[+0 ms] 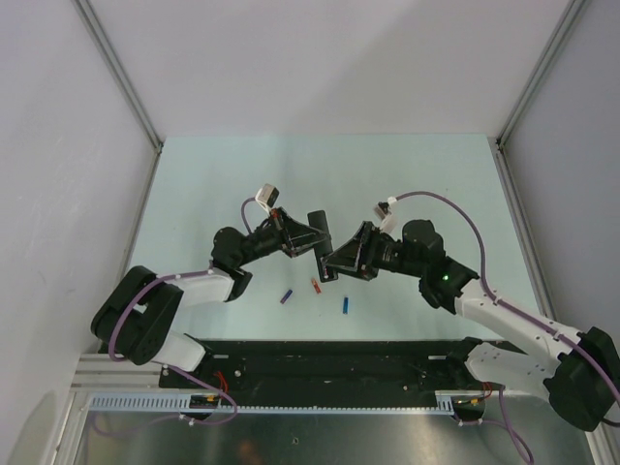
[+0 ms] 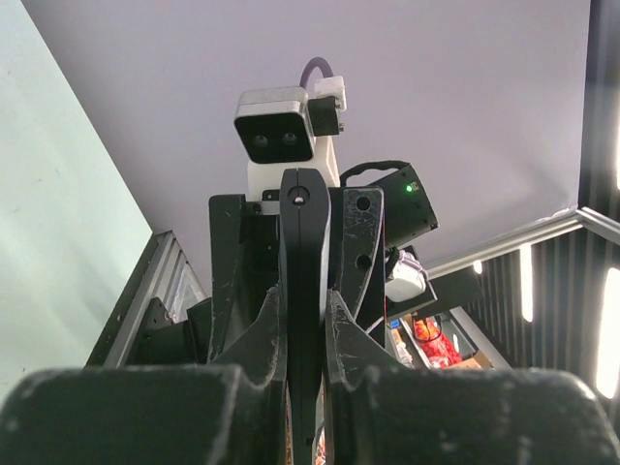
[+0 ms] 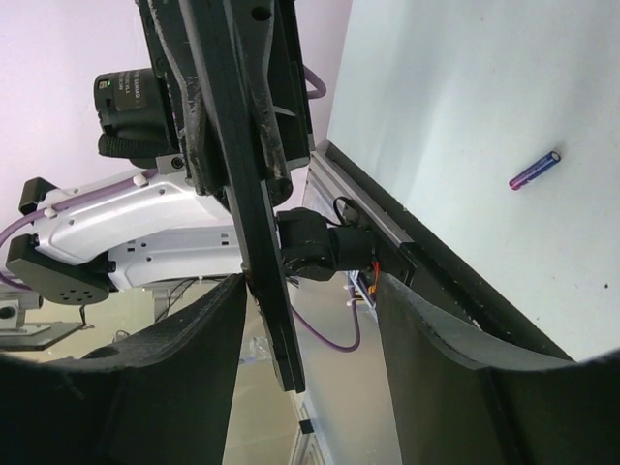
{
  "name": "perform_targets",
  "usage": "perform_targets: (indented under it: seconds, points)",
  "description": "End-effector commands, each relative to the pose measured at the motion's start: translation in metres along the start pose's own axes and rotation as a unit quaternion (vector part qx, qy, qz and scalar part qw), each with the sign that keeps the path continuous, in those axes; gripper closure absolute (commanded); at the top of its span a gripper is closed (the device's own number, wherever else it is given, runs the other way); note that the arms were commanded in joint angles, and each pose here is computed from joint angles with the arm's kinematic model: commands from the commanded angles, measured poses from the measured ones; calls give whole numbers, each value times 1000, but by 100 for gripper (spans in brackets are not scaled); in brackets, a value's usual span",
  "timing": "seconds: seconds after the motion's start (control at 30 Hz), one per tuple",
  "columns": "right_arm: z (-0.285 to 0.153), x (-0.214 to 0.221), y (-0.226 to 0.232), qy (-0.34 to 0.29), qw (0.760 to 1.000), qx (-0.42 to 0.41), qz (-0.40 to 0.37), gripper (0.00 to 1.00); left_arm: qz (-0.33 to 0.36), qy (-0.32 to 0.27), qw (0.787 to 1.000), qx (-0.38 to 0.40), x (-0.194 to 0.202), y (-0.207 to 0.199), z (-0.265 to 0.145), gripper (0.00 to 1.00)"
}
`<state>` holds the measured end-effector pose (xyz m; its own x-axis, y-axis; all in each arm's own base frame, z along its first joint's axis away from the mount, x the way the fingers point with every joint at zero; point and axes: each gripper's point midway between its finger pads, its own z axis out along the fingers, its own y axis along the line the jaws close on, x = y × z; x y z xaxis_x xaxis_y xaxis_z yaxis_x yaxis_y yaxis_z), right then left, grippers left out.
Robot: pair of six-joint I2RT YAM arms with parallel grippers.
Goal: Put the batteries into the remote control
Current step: Load the battery into the remote control.
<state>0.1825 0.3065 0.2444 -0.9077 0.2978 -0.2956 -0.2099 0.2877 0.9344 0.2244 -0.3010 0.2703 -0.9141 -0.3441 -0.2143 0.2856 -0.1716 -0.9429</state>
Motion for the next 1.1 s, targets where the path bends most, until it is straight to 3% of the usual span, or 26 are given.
perform_targets:
  seconds: [0.0, 0.7, 1.07]
  points:
    - [4, -10, 21, -12, 999, -27, -24, 42, 87, 14, 990, 110, 3, -60, -1, 100]
    - [11, -9, 13, -15, 999, -3, -29, 68, 87, 12, 989, 117, 2, -64, 0, 100]
    - [13, -7, 2, -18, 999, 23, -32, 92, 87, 3, 989, 120, 0, -67, 0, 100]
